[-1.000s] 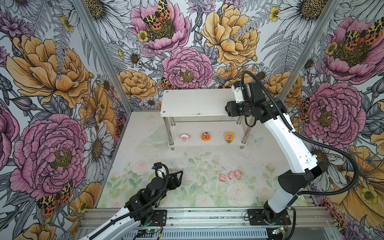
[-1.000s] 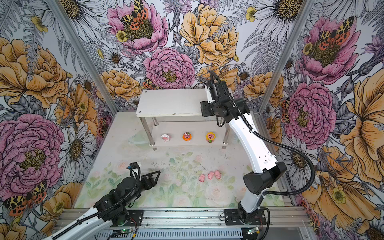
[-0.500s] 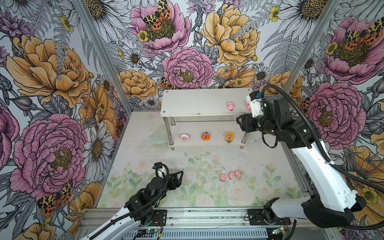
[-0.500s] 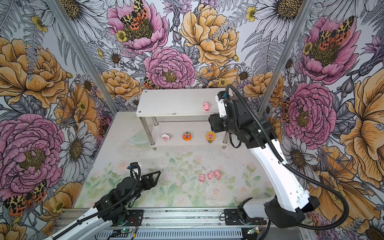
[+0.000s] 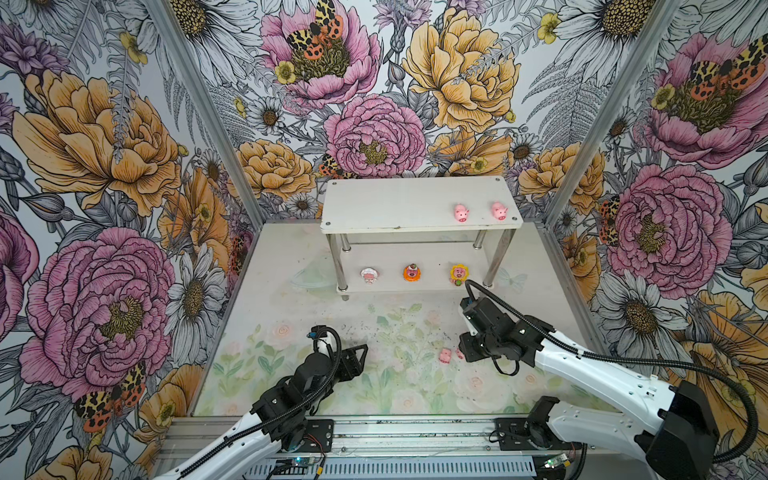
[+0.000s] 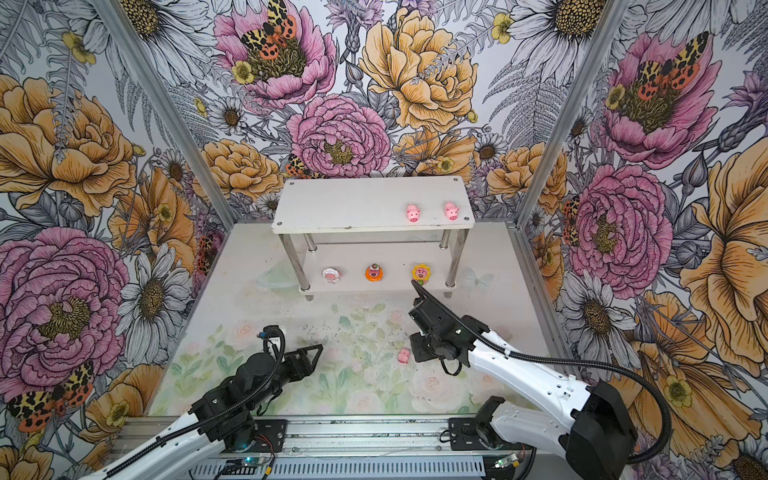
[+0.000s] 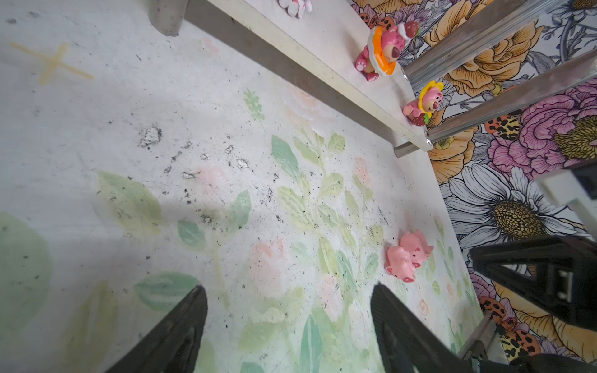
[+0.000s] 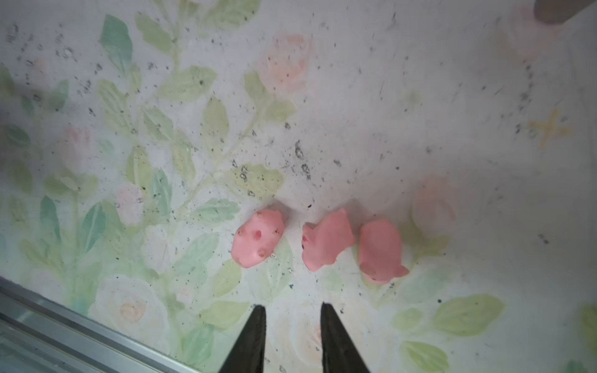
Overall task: Place and organize the plastic toys onto the shelf
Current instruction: 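Raise the right gripper off the shelf and lower it toward the pigs, then grasp another pink pig on the table with the right gripper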
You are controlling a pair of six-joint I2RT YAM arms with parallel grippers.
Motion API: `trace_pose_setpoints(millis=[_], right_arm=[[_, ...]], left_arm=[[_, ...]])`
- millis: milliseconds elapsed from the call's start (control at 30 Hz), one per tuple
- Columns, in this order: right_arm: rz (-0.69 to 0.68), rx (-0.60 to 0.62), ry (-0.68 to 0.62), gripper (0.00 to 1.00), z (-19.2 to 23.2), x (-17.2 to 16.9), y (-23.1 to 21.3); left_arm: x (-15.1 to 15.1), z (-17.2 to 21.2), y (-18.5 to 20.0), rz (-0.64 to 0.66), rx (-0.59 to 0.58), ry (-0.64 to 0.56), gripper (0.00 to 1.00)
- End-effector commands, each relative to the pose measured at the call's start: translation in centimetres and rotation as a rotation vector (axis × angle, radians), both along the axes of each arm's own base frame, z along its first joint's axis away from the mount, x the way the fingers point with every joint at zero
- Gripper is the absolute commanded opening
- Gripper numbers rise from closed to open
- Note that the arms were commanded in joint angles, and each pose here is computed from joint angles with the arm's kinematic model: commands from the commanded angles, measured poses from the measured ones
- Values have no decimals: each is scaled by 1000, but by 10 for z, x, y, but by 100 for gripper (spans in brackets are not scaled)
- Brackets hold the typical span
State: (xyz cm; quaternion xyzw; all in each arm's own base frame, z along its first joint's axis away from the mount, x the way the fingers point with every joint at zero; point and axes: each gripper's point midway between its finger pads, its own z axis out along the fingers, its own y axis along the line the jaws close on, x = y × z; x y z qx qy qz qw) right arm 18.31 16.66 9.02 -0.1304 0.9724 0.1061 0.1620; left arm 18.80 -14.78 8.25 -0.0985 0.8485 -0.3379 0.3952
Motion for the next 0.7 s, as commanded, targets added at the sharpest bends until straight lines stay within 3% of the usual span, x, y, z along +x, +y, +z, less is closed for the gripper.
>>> trace_pose_setpoints(millis=[0, 100, 367, 667], right_arm=[[-68, 100, -60, 10, 3, 17, 22], [-85, 83, -23, 2, -17, 12, 21], [-61, 8, 41, 1, -53, 4, 26], [34, 88, 4, 2, -36, 26, 86]], left_arm=[[-4, -8, -2, -24, 1, 22, 81], [-3, -8, -2, -17, 1, 21, 82], [0, -5, 0, -3, 6, 6, 82], [2, -7, 1, 4, 21, 10, 82]])
